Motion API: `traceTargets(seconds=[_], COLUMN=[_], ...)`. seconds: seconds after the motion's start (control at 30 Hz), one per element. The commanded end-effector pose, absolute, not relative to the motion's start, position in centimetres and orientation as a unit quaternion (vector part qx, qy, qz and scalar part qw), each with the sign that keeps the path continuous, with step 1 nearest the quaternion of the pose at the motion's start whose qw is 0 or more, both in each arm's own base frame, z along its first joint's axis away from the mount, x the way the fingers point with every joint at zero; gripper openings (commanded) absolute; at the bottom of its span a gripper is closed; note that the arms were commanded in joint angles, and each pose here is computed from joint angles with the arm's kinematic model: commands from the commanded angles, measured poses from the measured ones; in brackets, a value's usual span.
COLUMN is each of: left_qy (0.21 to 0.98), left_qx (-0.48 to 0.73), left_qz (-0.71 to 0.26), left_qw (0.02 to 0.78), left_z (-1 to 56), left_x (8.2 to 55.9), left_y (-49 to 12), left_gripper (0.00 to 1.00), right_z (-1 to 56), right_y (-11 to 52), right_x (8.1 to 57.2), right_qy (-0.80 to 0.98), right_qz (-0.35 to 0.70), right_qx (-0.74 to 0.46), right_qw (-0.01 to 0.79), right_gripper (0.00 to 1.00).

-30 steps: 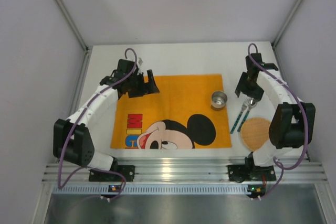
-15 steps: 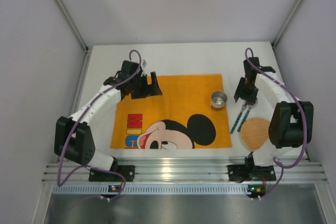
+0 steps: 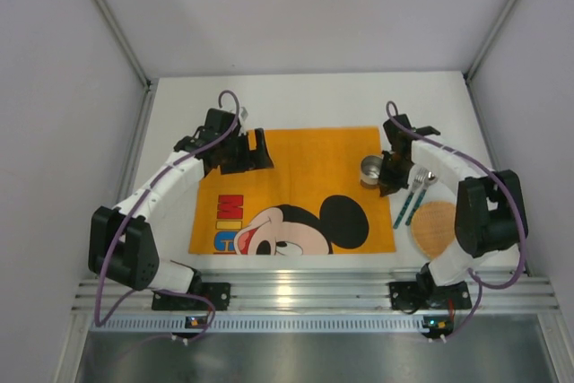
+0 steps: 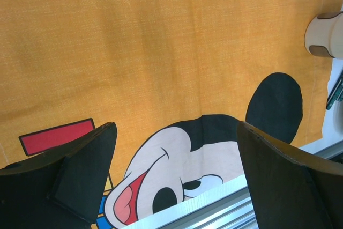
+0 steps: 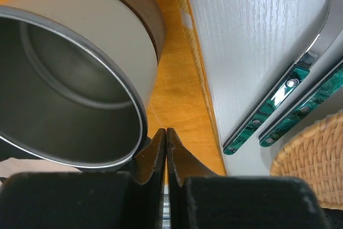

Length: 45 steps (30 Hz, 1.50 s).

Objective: Set the dinner table for one person

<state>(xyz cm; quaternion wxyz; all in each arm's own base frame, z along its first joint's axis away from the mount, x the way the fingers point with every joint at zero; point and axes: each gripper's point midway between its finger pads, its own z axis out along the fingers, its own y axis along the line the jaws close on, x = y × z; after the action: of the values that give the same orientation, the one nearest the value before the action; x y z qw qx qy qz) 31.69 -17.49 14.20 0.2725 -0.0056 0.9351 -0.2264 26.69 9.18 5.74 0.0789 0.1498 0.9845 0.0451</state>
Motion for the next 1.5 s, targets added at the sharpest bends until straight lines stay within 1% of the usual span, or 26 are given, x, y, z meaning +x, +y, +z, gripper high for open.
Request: traceTargets(seconds=[0.0, 0.03, 0.1, 0.13, 0.2, 0.23, 0.27, 0.43, 0.53, 0.6, 0.67, 0.77, 0.8, 0.9, 1.13, 1.47], left_qy=[0.928, 0.928, 0.930, 0.930, 0.931, 0.931, 0.931, 0.932, 0.933, 0.933, 0.933, 0.933, 0.932, 0.932, 0.928, 0.929], left_qx=[0.005, 0.005, 0.008, 0.008, 0.008, 0.009, 0.009, 0.010, 0.010, 0.009, 0.009, 0.009, 0.009, 0.007, 0.006, 0.006], left_qz=[-0.224, -0.223, -0.218, -0.216, -0.214, -0.213, -0.212, -0.207, -0.204, -0.206, -0.209, -0.212, -0.214, -0.221, -0.240, -0.238], left_qw=[0.296, 0.298, 0.296, 0.297, 0.297, 0.296, 0.296, 0.297, 0.296, 0.294, 0.293, 0.292, 0.292, 0.287, 0.284, 0.284], left_z=[15.7, 15.8, 15.8, 15.8, 15.8, 15.8, 15.9, 16.0, 15.9, 15.9, 15.8, 15.6, 15.5, 15.2, 15.1, 15.0], left_x=[32.0, 32.0, 32.0, 32.0, 32.0, 31.9, 31.9, 31.9, 31.9, 31.9, 32.0, 32.2, 32.2, 32.3, 33.0, 32.8], left_y=[-17.3, -17.2, -17.1, -17.0, -16.9, -16.9, -16.9, -16.6, -16.6, -16.7, -16.8, -17.0, -17.1, -17.4, -18.4, -18.2], left_gripper=[0.98, 0.98, 0.98, 0.98, 0.98, 0.98, 0.98, 0.98, 0.98, 0.98, 0.98, 0.98, 0.98, 0.98, 0.98, 0.98], right_z=[6.4, 6.9, 6.4, 7.1, 6.4, 7.0, 6.4, 6.5, 6.5, 6.7, 7.2, 8.1, 8.2, 8.9, 8.1, 5.4], right_y=[10.3, 10.4, 10.4, 10.2, 10.1, 10.4, 10.4, 11.1, 10.9, 10.1, 8.4, 5.6, 4.9, 2.8, 0.6, -0.1], right_x=[29.5, 30.6, 31.6, 32.9, 33.9, 35.1, 35.4, 37.5, 37.7, 37.7, 37.3, 36.4, 36.1, 35.0, 32.1, 30.3], right_qy=[0.979, 0.978, 0.980, 0.978, 0.981, 0.979, 0.981, 0.980, 0.980, 0.980, 0.978, 0.973, 0.972, 0.969, 0.968, 0.971], right_qz=[0.062, 0.063, 0.053, 0.046, 0.034, 0.039, 0.034, 0.041, 0.036, 0.028, 0.022, 0.013, 0.008, 0.000, -0.022, -0.032], right_qx=[0.160, 0.158, 0.150, 0.149, 0.142, 0.142, 0.141, 0.140, 0.139, 0.139, 0.151, 0.173, 0.178, 0.191, 0.206, 0.208], right_qw=[0.111, 0.123, 0.120, 0.136, 0.130, 0.142, 0.132, 0.137, 0.140, 0.143, 0.145, 0.154, 0.155, 0.158, 0.141, 0.117], right_gripper=[0.00, 0.00, 0.00, 0.00, 0.00, 0.00, 0.00, 0.00, 0.00, 0.01, 0.04, 0.17, 0.23, 0.33, 0.33, 0.34])
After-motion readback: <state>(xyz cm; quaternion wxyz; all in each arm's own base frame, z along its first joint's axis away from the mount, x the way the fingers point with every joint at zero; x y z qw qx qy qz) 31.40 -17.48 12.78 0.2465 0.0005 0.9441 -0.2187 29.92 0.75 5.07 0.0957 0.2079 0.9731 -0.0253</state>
